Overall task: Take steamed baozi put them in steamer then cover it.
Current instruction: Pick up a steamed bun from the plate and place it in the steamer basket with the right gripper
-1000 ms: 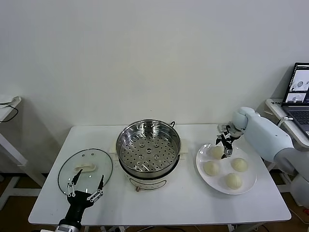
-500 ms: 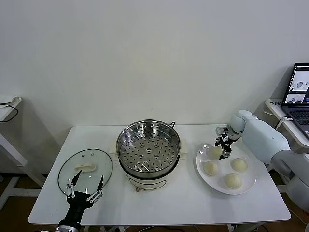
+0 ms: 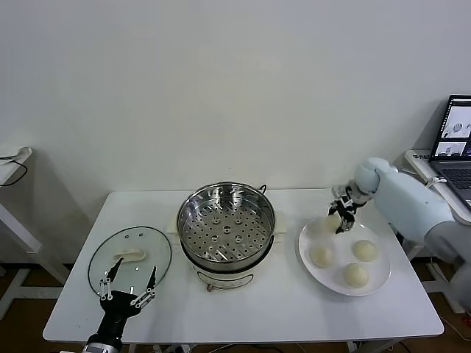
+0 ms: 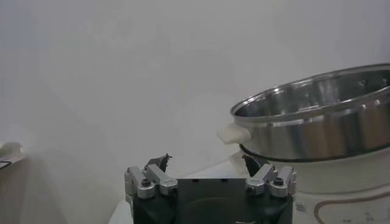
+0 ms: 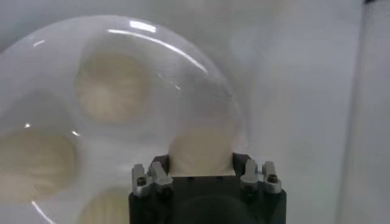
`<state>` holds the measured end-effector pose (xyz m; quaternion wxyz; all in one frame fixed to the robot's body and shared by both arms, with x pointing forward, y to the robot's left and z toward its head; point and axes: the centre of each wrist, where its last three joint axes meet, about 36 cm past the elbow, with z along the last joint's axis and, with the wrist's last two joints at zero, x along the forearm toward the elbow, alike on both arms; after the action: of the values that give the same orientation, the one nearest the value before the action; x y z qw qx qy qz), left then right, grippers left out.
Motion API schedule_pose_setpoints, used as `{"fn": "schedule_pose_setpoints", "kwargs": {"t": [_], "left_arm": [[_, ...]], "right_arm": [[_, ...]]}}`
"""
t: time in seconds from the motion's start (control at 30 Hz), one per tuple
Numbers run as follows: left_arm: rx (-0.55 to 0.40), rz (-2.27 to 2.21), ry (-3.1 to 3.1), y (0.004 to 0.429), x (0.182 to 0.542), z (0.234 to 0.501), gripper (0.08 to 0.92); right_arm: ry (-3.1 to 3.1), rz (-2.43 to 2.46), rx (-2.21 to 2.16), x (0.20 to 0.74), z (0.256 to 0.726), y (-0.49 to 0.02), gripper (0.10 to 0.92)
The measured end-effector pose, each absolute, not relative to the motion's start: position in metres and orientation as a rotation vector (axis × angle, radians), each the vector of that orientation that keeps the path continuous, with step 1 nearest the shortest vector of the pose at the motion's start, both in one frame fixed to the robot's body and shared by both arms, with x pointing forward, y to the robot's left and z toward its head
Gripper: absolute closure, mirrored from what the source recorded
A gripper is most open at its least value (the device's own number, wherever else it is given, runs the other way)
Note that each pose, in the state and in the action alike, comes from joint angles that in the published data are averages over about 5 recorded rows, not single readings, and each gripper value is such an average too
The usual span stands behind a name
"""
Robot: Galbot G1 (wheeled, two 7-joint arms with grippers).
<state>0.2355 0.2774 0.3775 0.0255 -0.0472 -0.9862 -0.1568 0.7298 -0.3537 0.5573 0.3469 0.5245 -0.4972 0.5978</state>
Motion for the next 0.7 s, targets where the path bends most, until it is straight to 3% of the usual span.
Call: {"fn": "schedule_pose_setpoints", "kwargs": {"t": [0.4, 0.7], "left_arm": [[-0.157, -0.478, -3.065, 0.274, 0.238, 0.380, 0.177], [-0.171, -0.466, -3.068, 0.270, 0.238, 0.380, 0.177]], "right_arm": [[-1.005, 2.021, 1.627, 0.717, 0.684, -0.232, 0.328], [-0.671, 2.270, 1.820, 0.688, 0.703, -0.135, 0.316]]}}
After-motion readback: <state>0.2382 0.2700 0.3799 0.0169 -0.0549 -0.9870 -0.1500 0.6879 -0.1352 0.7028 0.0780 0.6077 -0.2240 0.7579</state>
